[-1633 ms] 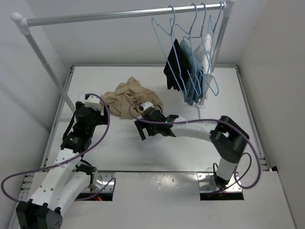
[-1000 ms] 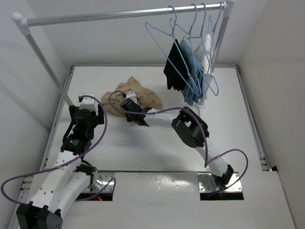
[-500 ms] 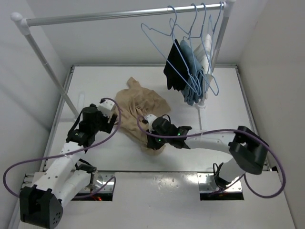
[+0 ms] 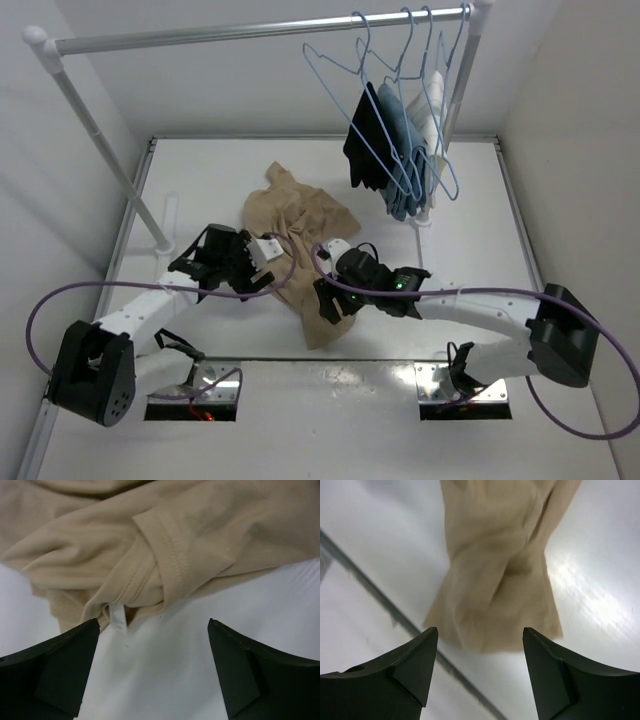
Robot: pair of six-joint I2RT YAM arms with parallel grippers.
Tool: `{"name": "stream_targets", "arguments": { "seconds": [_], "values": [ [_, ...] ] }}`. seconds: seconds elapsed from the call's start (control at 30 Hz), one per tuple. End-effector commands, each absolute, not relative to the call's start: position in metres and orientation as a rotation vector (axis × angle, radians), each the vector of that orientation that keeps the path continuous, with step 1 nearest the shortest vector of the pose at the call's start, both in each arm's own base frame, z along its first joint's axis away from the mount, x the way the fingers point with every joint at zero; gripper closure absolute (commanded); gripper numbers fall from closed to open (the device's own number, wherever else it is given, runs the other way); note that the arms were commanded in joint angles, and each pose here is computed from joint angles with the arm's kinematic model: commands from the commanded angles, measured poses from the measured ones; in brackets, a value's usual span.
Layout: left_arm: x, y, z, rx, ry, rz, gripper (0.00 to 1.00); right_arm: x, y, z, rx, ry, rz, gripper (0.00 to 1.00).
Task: Place the t-shirt on the hanger
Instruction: Move the tshirt to the center of the board
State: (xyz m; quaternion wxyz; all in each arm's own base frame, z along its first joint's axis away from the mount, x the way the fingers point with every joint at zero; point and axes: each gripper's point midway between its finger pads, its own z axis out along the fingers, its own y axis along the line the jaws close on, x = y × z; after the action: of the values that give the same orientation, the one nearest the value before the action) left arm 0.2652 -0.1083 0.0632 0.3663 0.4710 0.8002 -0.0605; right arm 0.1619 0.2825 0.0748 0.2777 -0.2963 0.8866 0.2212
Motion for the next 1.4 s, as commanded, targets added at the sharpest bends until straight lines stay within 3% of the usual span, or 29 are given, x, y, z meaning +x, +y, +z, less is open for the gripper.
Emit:
{"name": "stream_targets", "arguments": {
  "seconds": [0.0,0.1,0.13,0.23,0.3,0.4,0.43,0.5,0.53,0.6,0.87,1.1,1.37],
  "values": [
    [0.286,-0.124,0.081,1.352,1.859,-0.099,0.12,0.208,0.321,0.103,-0.64,2.226,0.618,0.31],
    [0.284,-0.13,0.078,1.414,1.799,-0.099,0.3,0.22,0.34,0.083,-0.647,2.243,0.605,0.3],
    [0.28,-0.13,0.073,1.423,1.806,-0.114,0.45,0.23,0.348,0.086,-0.617,2.24,0.614,0.3],
    [0.268,-0.128,0.07,1.439,1.827,-0.144,0.66,0.246,0.365,0.075,-0.606,2.25,0.574,0.28],
    [0.266,-0.124,0.078,1.376,1.847,-0.161,0.63,0.26,0.374,0.07,-0.583,2.239,0.563,0.26],
    [0.27,-0.111,0.087,1.205,1.921,-0.169,0.44,0.277,0.39,0.067,-0.545,2.246,0.559,0.26],
    [0.272,-0.104,0.089,1.145,1.955,-0.143,0.39,0.278,0.392,0.06,-0.543,2.271,0.547,0.32],
    [0.279,-0.094,0.098,0.978,2.012,-0.128,0.32,0.281,0.387,0.034,-0.516,2.362,0.478,0.53],
    [0.281,-0.087,0.097,0.928,2.042,-0.093,0.32,0.279,0.383,0.028,-0.523,2.384,0.459,0.78],
    [0.288,-0.076,0.105,0.817,2.073,-0.059,0.28,0.269,0.373,0.025,-0.535,2.397,0.467,0.99],
    [0.29,-0.085,0.101,0.865,2.08,-0.085,0.25,0.217,0.313,0.076,-0.484,2.311,0.568,1.0],
    [0.279,-0.132,0.093,1.102,2.022,-0.199,0.22,0.175,0.262,0.079,-0.426,2.344,0.625,1.0],
    [0.258,-0.184,0.094,1.596,1.716,-0.234,0.18,0.172,0.25,0.101,-0.383,2.279,0.661,1.0]
  ]
}}
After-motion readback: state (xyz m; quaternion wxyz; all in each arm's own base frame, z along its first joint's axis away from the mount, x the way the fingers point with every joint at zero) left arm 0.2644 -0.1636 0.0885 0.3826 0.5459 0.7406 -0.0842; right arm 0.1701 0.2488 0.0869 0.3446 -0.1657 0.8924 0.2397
